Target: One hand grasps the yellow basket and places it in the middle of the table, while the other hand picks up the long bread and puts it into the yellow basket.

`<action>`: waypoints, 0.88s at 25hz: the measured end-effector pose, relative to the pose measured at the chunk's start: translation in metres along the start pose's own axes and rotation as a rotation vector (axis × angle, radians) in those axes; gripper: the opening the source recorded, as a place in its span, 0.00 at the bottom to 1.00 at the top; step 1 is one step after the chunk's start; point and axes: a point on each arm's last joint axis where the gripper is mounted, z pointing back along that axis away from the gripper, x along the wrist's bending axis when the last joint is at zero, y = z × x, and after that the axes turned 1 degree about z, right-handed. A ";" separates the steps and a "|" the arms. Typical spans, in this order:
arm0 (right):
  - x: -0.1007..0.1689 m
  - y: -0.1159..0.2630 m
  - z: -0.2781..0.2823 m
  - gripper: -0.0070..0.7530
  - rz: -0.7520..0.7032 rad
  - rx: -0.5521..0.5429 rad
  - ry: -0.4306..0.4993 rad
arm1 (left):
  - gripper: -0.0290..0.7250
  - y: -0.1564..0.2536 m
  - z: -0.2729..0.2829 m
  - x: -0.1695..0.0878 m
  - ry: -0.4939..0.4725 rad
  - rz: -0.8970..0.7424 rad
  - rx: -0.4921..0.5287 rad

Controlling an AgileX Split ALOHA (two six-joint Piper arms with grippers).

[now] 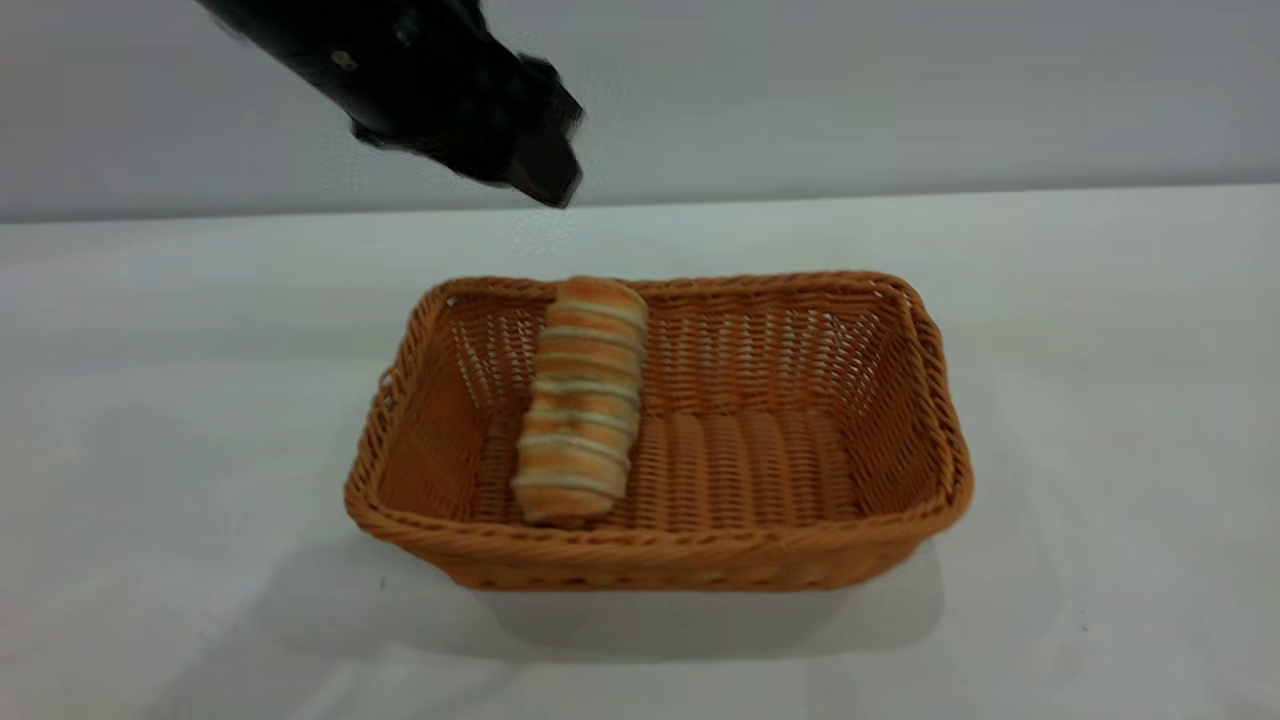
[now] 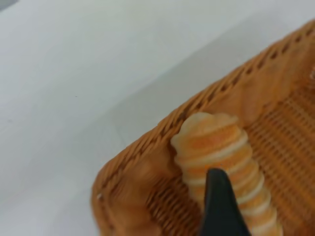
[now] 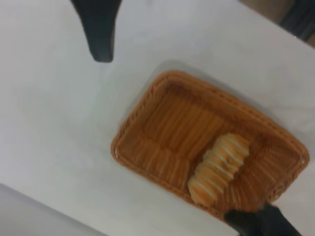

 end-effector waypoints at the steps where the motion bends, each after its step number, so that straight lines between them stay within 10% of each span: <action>1: 0.000 0.003 0.005 0.71 -0.004 0.001 0.007 | 0.72 0.000 0.010 0.003 0.007 -0.005 0.017; 10: 0.009 0.039 0.067 0.71 -0.003 -0.075 0.025 | 0.72 0.001 0.128 0.027 0.011 0.034 0.034; 22: 0.022 0.126 0.043 0.71 -0.017 -0.018 0.015 | 0.72 0.050 0.249 -0.014 0.042 -0.005 -0.037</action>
